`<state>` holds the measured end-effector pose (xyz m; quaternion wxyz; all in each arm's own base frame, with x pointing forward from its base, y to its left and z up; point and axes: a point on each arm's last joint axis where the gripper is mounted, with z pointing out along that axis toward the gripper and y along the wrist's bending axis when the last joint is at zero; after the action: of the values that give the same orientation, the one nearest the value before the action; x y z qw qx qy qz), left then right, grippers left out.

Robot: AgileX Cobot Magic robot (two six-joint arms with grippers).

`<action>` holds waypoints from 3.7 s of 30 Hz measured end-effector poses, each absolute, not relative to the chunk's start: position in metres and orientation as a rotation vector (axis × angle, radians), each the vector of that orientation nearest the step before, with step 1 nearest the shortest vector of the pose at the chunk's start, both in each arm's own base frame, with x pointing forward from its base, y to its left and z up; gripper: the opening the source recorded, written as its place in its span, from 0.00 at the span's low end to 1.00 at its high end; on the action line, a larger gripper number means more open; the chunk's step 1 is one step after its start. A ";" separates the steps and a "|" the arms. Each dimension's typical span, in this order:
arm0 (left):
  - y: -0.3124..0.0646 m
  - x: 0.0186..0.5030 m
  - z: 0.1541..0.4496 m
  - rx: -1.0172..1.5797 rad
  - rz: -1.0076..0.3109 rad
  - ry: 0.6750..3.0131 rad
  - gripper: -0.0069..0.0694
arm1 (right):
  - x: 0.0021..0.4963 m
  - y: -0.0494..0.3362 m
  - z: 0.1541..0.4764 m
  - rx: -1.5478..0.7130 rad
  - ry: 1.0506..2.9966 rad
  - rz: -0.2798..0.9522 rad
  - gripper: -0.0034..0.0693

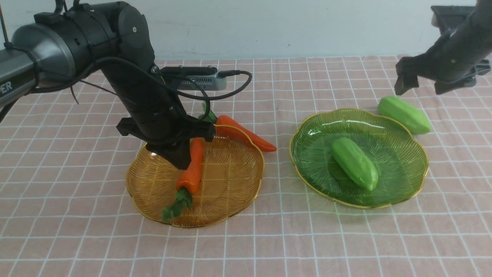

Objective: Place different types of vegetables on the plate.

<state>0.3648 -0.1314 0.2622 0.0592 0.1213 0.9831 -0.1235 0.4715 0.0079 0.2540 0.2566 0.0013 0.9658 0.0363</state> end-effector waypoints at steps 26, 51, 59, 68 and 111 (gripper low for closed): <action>-0.131 0.364 0.262 0.369 -0.374 2.988 0.09 | 0.539 -0.008 0.168 -0.038 2.685 0.138 0.65; -0.177 0.390 0.293 0.425 -0.481 2.662 0.09 | 0.401 0.036 0.251 -0.036 2.917 0.355 0.65; -0.170 0.426 0.294 0.423 -0.198 2.587 0.26 | 0.412 0.053 0.219 -0.103 2.954 0.271 0.72; -0.164 0.464 0.266 0.288 0.017 2.530 0.65 | 0.410 0.049 0.214 -0.082 3.001 0.190 0.86; -0.166 0.535 0.255 -0.008 -0.460 2.386 0.09 | 0.408 0.055 0.214 -0.147 3.016 0.199 0.86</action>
<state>0.5353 -0.1665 0.2552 0.3485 -0.0031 0.9203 -0.1775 0.4079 0.0546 0.2141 0.0579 -0.0486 0.9950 0.0658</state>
